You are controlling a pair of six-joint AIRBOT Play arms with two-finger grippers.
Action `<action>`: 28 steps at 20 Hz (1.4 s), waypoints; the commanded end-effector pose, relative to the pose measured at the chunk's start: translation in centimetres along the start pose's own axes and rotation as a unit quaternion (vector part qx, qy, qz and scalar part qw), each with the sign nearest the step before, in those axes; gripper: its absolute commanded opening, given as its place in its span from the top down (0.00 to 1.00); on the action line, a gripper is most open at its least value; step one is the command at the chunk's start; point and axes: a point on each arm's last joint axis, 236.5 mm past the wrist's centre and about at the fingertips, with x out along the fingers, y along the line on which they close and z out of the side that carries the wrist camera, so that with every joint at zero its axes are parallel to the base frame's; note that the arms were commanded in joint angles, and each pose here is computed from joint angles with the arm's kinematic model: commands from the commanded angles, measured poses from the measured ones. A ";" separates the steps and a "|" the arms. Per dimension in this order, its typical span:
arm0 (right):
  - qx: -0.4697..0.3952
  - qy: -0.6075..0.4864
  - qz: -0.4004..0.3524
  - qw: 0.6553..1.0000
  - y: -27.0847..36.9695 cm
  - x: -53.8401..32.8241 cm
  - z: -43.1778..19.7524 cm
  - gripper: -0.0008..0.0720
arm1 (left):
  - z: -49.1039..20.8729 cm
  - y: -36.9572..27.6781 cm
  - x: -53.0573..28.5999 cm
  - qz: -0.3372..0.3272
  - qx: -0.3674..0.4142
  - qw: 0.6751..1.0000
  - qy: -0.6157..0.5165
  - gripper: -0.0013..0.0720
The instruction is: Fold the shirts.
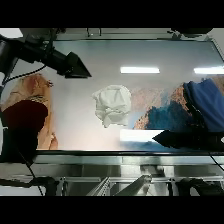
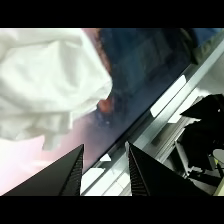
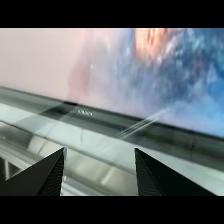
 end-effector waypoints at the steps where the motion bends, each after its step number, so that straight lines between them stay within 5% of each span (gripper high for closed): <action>1: -0.029 -0.029 -0.008 0.999 -0.6 0.4 1.8 0.08 | -5.9 5.3 0.2 0.061 -0.081 0.993 0.058 0.59; 5: -0.014 -0.019 0.007 1.000 -1.6 3.1 3.3 0.08 | -10.8 9.0 5.5 0.082 -0.125 0.988 0.027 0.59; 9: -0.009 -0.051 0.126 0.991 1.4 6.5 6.8 0.08 | -12.7 10.2 11.5 0.078 -0.127 0.989 -0.003 0.58; 14: -0.008 -0.044 0.172 0.984 3.5 12.9 10.0 0.09 | -10.0 9.6 16.1 0.043 -0.116 0.992 -0.031 0.58; 16: -0.021 -0.025 0.171 0.985 4.8 16.0 10.7 0.22 | -8.8 9.1 17.7 0.029 -0.111 0.993 -0.022 0.58; 20: -0.040 -0.012 0.184 0.982 7.1 19.1 12.8 0.22 | -5.9 7.8 19.8 0.009 -0.083 0.996 -0.014 0.59; 21: -0.042 -0.017 0.187 0.981 7.5 19.2 13.5 0.28 | -5.3 7.5 20.1 0.007 -0.076 0.997 -0.015 0.59; 24: -0.057 -0.030 0.198 0.978 8.8 18.5 15.0 0.84 | -4.4 6.4 20.4 -0.006 -0.060 0.998 -0.007 0.60; 26: -0.062 -0.026 0.207 0.976 9.4 18.2 14.9 0.95 | -4.0 6.1 20.3 -0.009 -0.050 0.999 -0.007 0.96; 28: -0.064 -0.022 0.207 0.976 9.4 18.2 14.7 0.95 | -3.7 6.0 19.6 -0.009 -0.040 0.999 -0.012 0.96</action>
